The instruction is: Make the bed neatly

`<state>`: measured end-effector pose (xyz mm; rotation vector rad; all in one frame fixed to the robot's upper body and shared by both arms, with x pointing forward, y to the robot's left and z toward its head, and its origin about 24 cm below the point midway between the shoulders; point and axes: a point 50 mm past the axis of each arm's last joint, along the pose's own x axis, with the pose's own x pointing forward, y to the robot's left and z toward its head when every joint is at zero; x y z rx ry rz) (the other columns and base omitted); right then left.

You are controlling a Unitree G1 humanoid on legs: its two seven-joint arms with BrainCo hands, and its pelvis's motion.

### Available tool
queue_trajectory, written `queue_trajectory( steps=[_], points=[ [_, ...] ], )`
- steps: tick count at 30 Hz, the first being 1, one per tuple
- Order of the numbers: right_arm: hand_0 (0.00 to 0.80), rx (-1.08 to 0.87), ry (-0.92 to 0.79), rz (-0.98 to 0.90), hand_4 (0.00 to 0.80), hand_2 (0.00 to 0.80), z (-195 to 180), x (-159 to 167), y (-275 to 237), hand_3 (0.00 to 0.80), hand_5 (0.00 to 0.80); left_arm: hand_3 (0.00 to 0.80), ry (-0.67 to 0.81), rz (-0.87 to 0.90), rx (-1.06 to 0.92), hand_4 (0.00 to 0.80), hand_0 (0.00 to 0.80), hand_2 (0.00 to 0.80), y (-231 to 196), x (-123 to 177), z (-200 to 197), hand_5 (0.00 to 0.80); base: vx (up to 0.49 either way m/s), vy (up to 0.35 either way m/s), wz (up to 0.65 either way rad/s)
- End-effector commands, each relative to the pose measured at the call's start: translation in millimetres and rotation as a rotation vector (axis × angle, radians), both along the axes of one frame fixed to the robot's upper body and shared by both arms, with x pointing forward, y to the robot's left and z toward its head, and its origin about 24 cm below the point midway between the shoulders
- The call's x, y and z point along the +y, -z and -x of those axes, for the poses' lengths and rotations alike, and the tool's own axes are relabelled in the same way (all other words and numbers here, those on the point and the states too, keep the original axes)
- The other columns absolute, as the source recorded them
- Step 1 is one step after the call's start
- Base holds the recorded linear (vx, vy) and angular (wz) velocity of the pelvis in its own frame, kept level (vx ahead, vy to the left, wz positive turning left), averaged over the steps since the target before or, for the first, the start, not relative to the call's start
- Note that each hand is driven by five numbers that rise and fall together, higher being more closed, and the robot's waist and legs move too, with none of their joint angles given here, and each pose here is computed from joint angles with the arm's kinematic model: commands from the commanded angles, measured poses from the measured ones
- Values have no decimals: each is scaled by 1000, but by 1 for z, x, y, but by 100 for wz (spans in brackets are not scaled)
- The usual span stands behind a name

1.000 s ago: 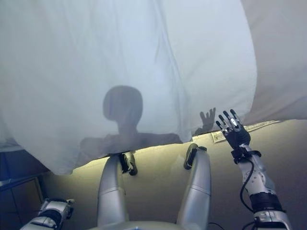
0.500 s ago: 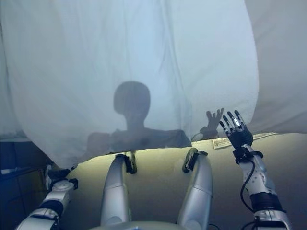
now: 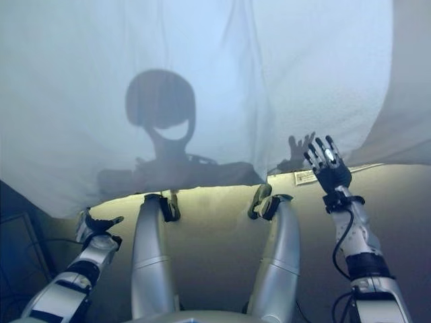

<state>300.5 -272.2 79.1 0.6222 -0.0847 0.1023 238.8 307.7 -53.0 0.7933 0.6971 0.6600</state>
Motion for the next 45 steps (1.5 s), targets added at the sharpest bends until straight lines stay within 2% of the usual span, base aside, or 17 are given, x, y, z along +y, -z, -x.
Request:
queue_trajectory(
  steps=[1, 14, 17, 19, 26, 31, 33, 37, 38, 45],
  points=[
    [0, -100, 20, 18, 0, 0, 0, -11, -27, 0, 0, 0, -72, -46, 145, 0, 0, 0, 15, 14, 29, 0, -51, -5, 0],
    [0, -163, 35, 0, 0, 0, -1, -11, -45, 0, 0, 0, -101, -5, 298, 0, 0, 0, 34, 12, 54, 0, -23, 0, 0],
    [0, -160, 27, -13, 0, 0, 0, -7, -44, 0, 0, 0, -65, 5, 417, 0, 0, 0, 43, 13, 68, 0, 10, -10, 2],
    [0, -150, 10, -23, 0, 0, 2, 0, -40, 0, 0, 0, -43, 76, 557, 0, 0, 0, 56, 8, 88, 0, 56, -39, 5],
    [0, -65, 28, 11, 0, 0, 9, 13, -18, 0, 0, 0, 11, 174, 678, 0, 0, 0, 76, -6, 118, 0, 128, -49, 3],
    [0, 36, 45, -16, 0, 0, 20, 11, 6, 0, 0, 0, 87, 287, 934, 0, 0, 0, 87, -8, 152, 0, 157, -39, 3],
    [0, 84, 46, -12, 0, 0, 24, 11, 18, 0, 0, 0, 102, 343, 960, 0, 0, 0, 90, -9, 162, 0, 193, -49, -16],
    [0, 211, 38, 9, 0, 0, 37, 17, 50, 0, 0, 0, 149, 437, 807, 0, 0, 0, 91, -11, 157, 0, 203, -68, -10],
    [0, 261, 32, 38, 0, 0, 42, 19, 61, 0, 0, 0, 158, 487, 698, 0, 0, 0, 90, -13, 149, 0, 121, -94, -1],
    [0, 391, 17, 49, 0, 0, 75, 31, 105, 0, 0, 0, 246, 963, 179, 0, 0, 0, 71, -40, 100, 0, 203, -89, 3]
  ],
)
